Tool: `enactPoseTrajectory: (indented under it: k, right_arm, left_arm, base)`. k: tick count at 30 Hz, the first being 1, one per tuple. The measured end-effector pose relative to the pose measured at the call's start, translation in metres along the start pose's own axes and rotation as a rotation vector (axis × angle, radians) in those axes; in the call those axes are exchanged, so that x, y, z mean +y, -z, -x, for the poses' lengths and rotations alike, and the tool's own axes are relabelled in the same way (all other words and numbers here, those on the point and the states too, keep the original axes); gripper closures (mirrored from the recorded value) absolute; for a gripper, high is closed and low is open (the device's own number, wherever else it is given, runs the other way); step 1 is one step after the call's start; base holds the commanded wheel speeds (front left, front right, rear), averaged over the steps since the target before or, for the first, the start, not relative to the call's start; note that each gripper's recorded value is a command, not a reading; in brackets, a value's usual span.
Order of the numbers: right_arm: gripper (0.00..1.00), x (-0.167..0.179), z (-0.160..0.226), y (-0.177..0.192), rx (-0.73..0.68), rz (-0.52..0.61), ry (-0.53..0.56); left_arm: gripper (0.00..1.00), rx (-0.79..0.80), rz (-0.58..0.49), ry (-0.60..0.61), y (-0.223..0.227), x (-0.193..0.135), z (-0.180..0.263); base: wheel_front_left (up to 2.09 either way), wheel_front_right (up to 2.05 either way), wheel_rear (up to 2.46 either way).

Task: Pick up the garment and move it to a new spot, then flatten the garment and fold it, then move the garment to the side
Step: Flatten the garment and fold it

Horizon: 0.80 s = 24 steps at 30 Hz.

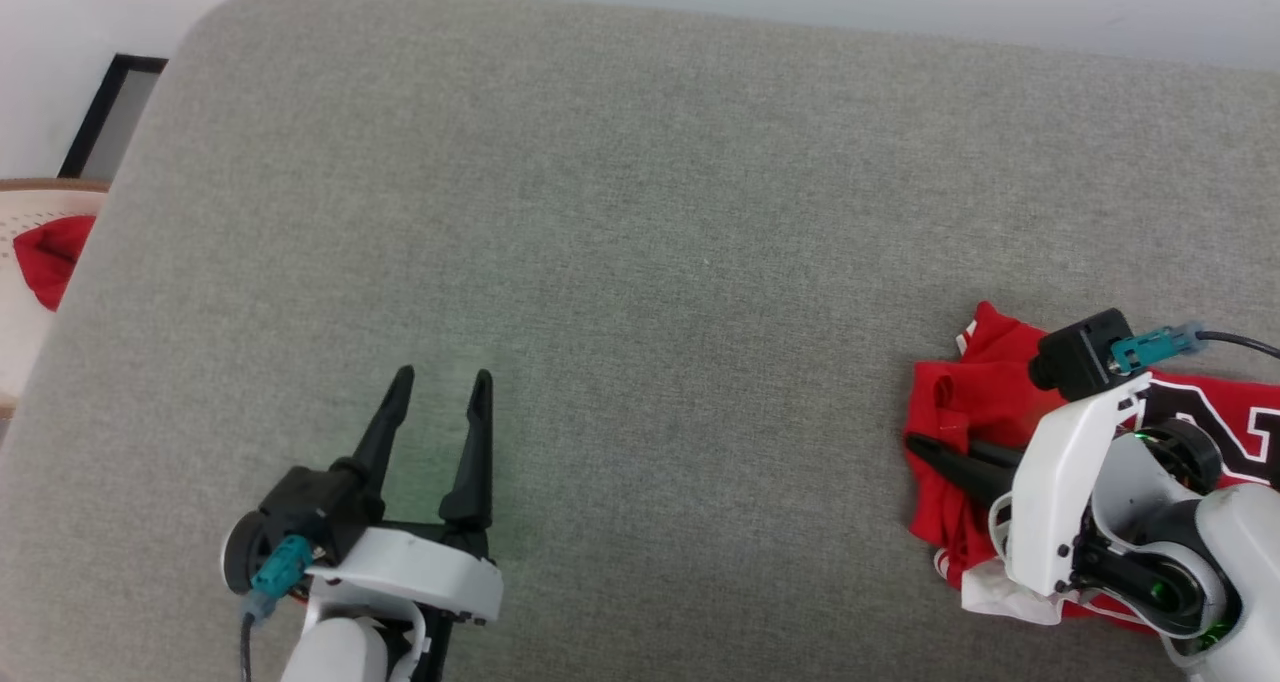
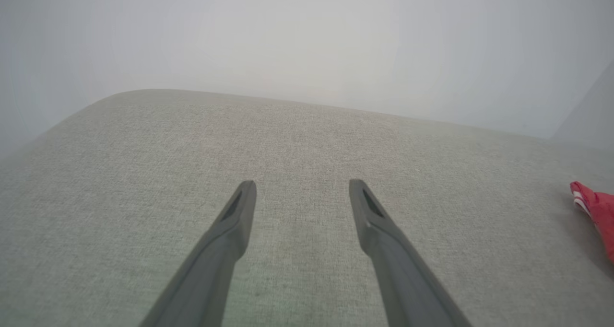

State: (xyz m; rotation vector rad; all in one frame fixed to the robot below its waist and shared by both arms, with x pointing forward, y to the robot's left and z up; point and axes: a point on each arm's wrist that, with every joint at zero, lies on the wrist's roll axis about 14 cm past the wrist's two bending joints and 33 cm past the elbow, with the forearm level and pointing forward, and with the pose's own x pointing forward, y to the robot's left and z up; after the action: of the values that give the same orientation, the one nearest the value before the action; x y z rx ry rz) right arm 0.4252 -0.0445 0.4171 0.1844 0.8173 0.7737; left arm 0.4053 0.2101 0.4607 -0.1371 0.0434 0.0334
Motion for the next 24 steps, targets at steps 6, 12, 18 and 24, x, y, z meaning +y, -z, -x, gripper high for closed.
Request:
enactPoseTrajectory:
  k: [6, 12, 18, 24]
  right_arm:
    - [0.0, 0.006, 0.0, -0.009, -0.054, 0.0, -0.017]
    - [0.0, 0.009, 0.022, -0.027, -0.149, -0.032, -0.022]
    - [0.0, -0.005, 0.055, -0.048, -0.314, -0.022, 0.043]
    - [0.0, -0.05, 0.096, -0.052, -0.511, 0.027, 0.231]
  left_arm:
    - [0.0, 0.002, 0.017, -0.015, 0.001, 0.004, 0.002]
    - [0.0, 0.0, 0.025, 0.014, 0.0, -0.003, 0.001]
    - [0.0, -0.002, 0.017, 0.07, -0.002, -0.017, -0.006]
    - [0.0, 0.018, 0.022, 0.119, 0.004, -0.033, -0.012]
  base:
    - [0.0, 0.0, 0.0]
    - [0.0, 0.0, 0.0]
    - [0.0, 0.0, 0.0]
    - [0.0, 0.0, 0.0]
